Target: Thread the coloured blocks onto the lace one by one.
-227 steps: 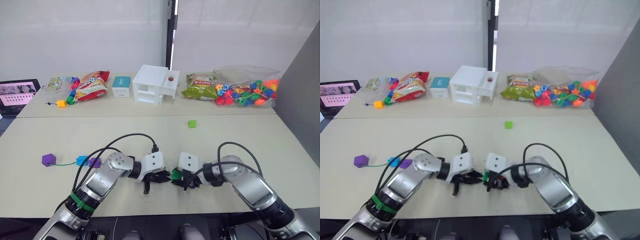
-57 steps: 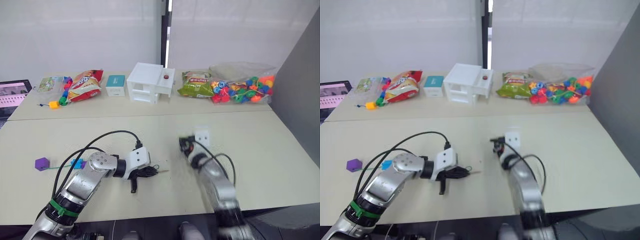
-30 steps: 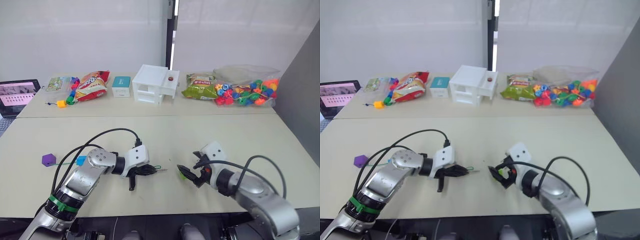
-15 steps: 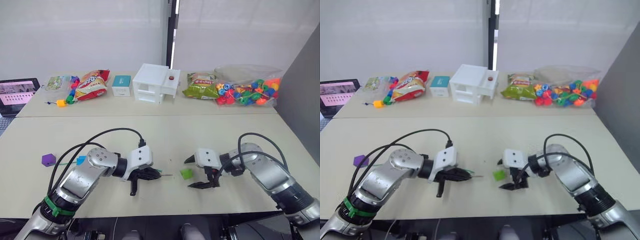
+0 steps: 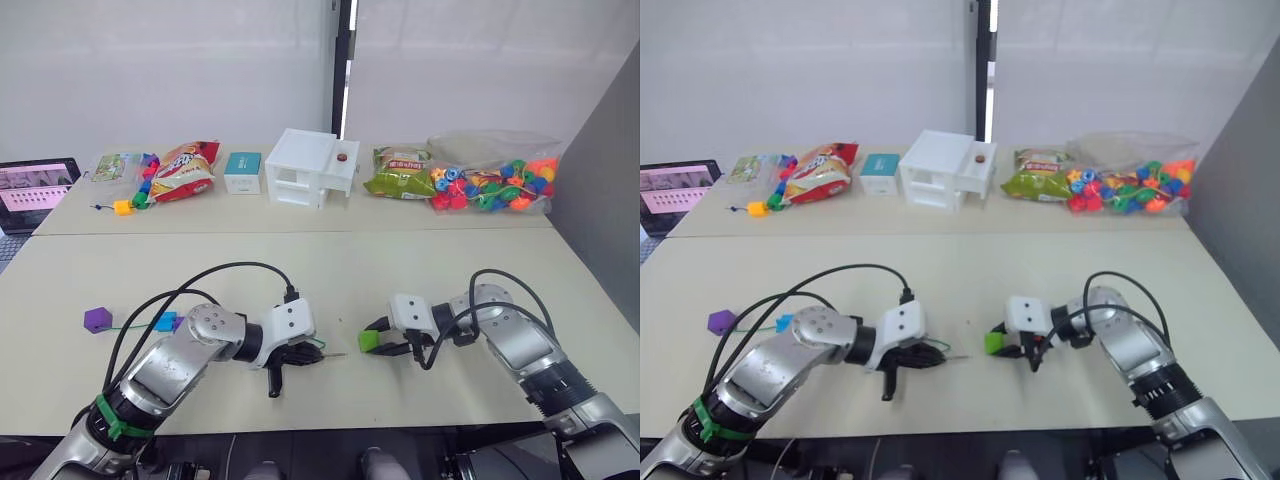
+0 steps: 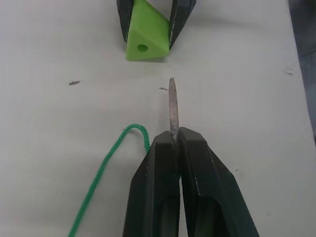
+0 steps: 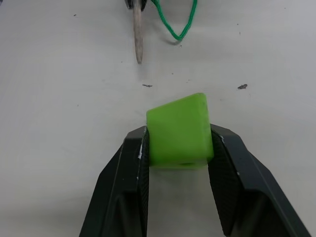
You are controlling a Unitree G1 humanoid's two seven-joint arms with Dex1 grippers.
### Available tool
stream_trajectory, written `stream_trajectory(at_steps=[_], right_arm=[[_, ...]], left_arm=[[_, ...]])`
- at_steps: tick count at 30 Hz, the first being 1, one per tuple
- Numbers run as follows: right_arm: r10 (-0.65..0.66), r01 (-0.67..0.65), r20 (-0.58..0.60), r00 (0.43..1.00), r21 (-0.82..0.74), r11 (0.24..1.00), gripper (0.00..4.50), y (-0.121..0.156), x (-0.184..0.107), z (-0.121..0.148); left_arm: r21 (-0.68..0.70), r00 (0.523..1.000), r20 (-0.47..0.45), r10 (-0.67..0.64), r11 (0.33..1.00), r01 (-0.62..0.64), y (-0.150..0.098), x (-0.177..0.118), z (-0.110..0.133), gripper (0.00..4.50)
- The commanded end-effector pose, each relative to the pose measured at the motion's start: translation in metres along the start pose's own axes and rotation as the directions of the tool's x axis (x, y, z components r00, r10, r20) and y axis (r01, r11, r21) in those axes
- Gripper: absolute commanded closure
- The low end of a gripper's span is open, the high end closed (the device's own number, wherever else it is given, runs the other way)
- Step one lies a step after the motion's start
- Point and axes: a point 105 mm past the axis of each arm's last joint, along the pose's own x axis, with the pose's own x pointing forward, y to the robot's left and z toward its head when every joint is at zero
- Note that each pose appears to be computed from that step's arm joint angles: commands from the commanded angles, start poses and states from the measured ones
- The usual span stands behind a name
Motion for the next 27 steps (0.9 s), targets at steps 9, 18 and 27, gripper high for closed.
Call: stream_trajectory(at_steps=[9,18,27], right_arm=[[-0.044,0.046,-0.036,0.998,0.052,0.998,3.36,0.013,0.007,-0.004],[-0.045,0.047,-0.038,0.998,0.062,0.997,3.36,0.021,0.010,-0.002],[-0.047,0.049,-0.046,0.998,0.051,0.998,3.36,0.023,0.010,0.001]], left_arm=[[0.017,0.999,0.001,0.045,0.999,-0.045,0.009,0.013,0.011,4.50],[0.046,0.999,0.001,0.052,0.998,-0.052,0.013,0.017,0.014,4.50],[0.065,0.999,0.000,0.043,0.997,-0.043,0.012,0.020,0.017,4.50]])
